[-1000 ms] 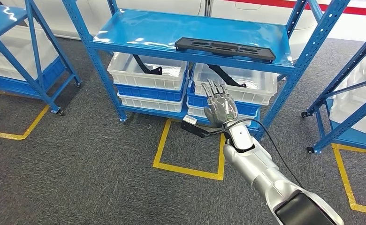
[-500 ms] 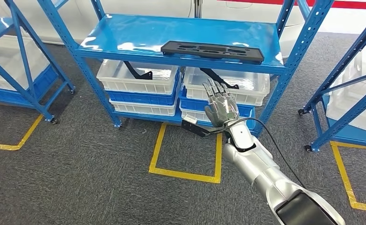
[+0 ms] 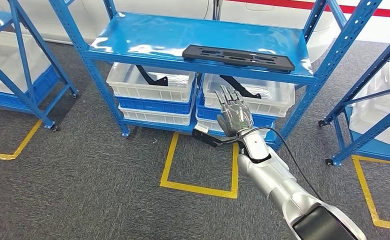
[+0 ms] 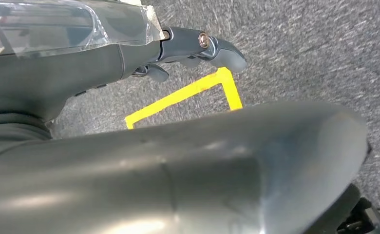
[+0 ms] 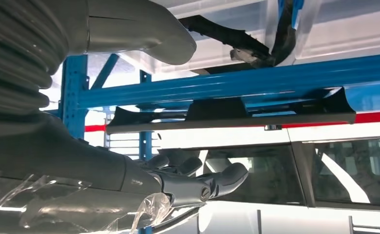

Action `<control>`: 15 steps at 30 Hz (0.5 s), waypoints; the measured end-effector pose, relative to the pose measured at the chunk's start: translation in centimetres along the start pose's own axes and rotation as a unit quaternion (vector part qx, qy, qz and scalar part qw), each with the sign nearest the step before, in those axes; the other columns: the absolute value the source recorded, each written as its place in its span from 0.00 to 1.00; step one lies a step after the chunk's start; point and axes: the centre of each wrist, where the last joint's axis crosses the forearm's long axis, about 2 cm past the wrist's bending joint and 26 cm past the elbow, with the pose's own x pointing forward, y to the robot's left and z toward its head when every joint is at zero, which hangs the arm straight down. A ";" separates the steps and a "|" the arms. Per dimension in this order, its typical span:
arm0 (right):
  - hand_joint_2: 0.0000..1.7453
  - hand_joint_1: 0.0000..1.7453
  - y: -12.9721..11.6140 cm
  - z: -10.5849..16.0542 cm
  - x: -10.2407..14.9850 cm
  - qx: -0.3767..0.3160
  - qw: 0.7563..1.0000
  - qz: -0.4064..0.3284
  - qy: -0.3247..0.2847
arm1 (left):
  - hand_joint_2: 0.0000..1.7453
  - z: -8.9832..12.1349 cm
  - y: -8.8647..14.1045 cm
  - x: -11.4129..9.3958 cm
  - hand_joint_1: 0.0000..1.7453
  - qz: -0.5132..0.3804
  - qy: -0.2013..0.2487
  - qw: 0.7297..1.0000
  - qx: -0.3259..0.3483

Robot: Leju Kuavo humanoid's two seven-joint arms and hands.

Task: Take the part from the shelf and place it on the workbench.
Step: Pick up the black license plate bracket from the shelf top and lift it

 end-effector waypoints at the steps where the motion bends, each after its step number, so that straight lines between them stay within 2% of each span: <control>1: 1.00 0.00 0.0 0.0 0.0 0.001 1.000 0.000 0.000 | 0.00 0.0 0.0 0.0 0.00 0.000 0.000 1.000 0.000; 15: 1.00 0.00 -0.4 -0.3 0.0 0.004 1.000 0.003 0.000 | 0.00 0.0 0.1 0.3 0.00 -0.001 -0.003 1.000 0.001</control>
